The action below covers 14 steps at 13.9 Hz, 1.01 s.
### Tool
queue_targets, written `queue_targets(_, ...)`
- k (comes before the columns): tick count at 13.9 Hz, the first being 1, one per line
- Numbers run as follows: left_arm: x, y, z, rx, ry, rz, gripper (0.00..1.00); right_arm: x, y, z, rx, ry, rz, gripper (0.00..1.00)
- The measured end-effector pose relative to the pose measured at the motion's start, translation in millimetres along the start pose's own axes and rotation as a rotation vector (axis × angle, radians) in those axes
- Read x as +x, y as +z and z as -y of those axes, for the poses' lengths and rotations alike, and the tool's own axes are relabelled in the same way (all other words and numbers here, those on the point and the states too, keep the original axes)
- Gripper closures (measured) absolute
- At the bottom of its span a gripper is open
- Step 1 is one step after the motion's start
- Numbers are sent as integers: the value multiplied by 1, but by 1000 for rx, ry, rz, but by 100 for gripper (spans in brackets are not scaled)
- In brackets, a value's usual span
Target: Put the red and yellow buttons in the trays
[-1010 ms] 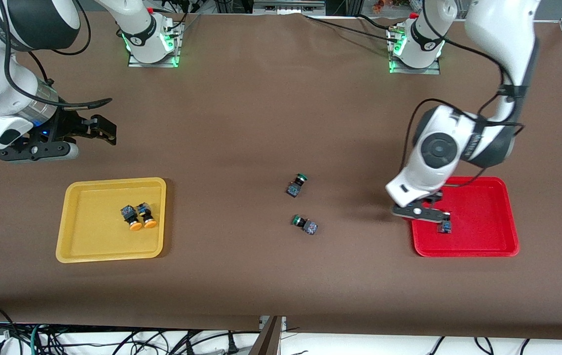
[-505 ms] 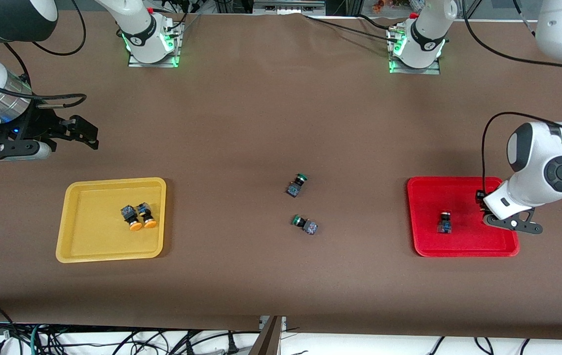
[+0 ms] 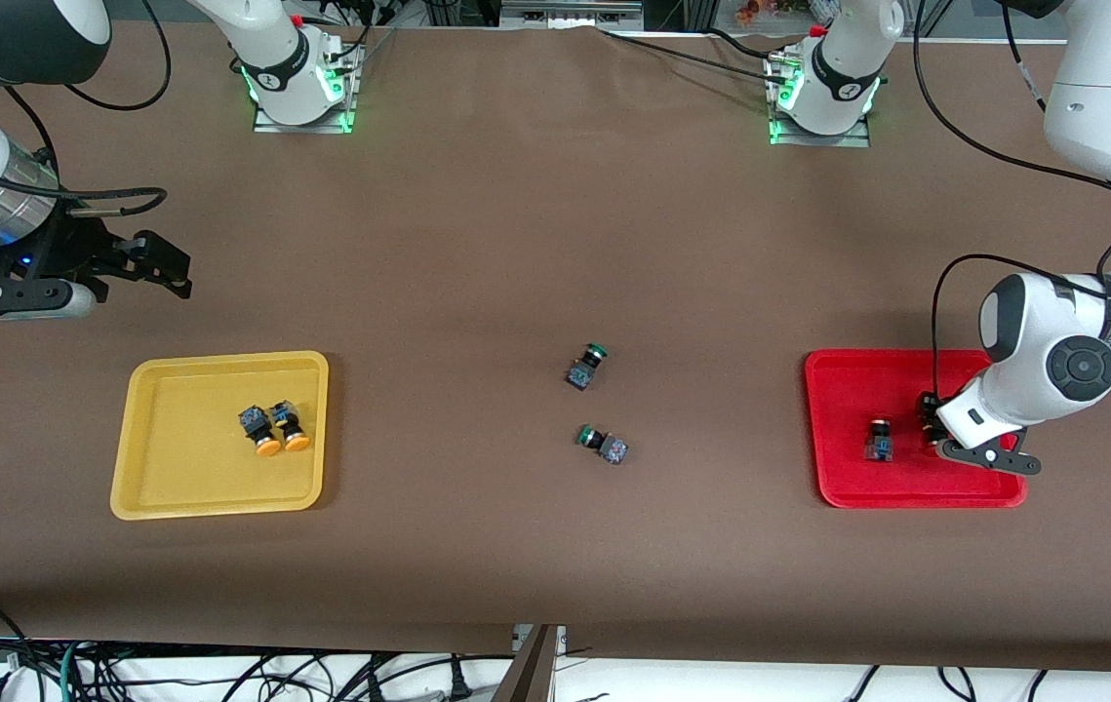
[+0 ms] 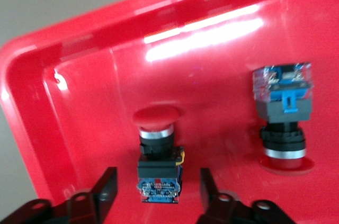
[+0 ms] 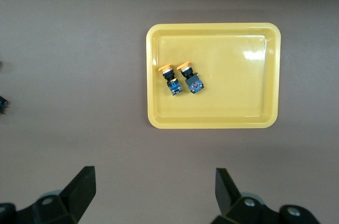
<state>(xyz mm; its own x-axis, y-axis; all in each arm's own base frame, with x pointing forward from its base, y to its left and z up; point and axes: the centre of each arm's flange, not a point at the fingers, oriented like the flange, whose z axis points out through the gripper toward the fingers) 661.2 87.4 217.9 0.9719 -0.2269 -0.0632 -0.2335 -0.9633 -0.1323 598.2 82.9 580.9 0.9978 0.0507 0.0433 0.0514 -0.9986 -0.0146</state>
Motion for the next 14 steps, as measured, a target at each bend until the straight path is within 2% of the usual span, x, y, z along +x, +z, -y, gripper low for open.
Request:
queue_targets(2,4,-30,3,13,-3,-14,5,1,1,-2,-21,-3,1,0)
queue_targets(3,5,-56,1,17,-2,-16,0,1,3,-3,-34,-5,2,0)
queue_targets(6,7,-174,-17,53,9,-97,0,3,5,-1,-60,-16,2,0)
queue_targets(8,-11,-252,-19,71,-14,-81,0,3,5,0,-62,-18,1,0)
queue_targets(10,-29,-316,-12,24,-66,-57,0,3,5,0,-62,-19,1,0)
queue_targets(12,-34,-354,-6,-15,-95,-82,0,3,5,0,-62,-19,0,0)
queue_targets(14,-35,-364,-2,-38,-107,-96,0,3,5,0,-62,-19,0,0)
